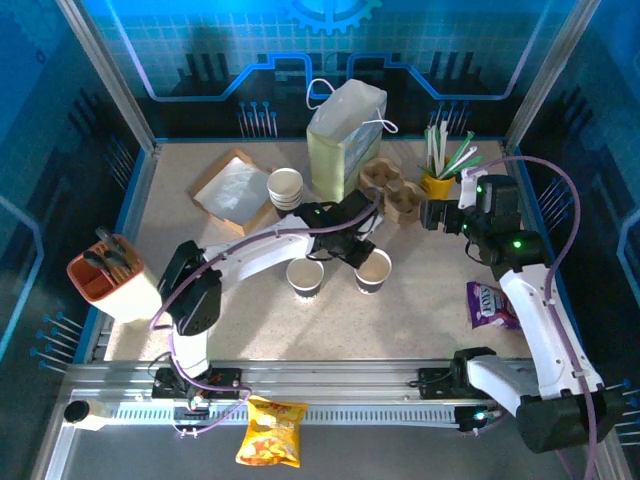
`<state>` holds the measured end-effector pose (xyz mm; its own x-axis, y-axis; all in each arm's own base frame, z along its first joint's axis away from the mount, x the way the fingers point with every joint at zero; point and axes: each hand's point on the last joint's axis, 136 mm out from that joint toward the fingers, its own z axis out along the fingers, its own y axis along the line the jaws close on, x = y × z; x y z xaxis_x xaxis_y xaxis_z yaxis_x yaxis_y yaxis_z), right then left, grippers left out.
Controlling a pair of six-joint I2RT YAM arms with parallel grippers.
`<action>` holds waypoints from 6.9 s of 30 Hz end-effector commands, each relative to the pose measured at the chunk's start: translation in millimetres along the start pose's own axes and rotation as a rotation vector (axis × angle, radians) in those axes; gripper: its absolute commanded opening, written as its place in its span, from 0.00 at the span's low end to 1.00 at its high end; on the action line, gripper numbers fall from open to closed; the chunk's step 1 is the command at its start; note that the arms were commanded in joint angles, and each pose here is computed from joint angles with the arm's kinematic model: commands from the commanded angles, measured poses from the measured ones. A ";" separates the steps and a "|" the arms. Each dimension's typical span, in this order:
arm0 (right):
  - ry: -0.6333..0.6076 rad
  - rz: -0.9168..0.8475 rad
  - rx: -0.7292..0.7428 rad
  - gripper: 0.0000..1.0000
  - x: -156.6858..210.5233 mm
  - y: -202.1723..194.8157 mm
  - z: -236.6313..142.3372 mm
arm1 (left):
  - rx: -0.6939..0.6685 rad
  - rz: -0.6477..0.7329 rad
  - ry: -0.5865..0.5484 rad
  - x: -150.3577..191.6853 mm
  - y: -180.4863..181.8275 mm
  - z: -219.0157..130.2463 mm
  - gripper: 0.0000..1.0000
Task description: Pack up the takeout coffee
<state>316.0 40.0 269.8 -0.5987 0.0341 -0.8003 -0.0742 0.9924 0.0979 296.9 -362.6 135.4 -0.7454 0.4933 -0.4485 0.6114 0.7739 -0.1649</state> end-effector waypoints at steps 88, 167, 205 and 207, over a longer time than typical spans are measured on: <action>0.565 -0.390 0.095 0.23 59.2 100.7 240.4 | -0.019 -0.371 -0.426 -11.9 174.7 -155.7 0.86; -0.025 0.661 -1.109 0.10 -116.7 257.0 -19.4 | 0.901 -0.839 -0.997 -122.0 81.3 -295.0 0.94; -0.006 0.677 -1.128 0.10 -113.3 272.0 -9.1 | 1.002 -0.904 -0.966 -126.6 71.9 -288.5 0.76; -0.003 0.679 -1.127 0.10 -112.8 272.9 -7.9 | 1.000 -0.913 -0.963 -126.3 72.6 -286.7 0.74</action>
<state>359.6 296.1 390.5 -0.7723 0.4953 -0.3977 -0.3708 0.1567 0.9154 365.0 -250.4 427.4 -0.7191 -0.6700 -0.1844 0.2879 -0.0457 -0.9566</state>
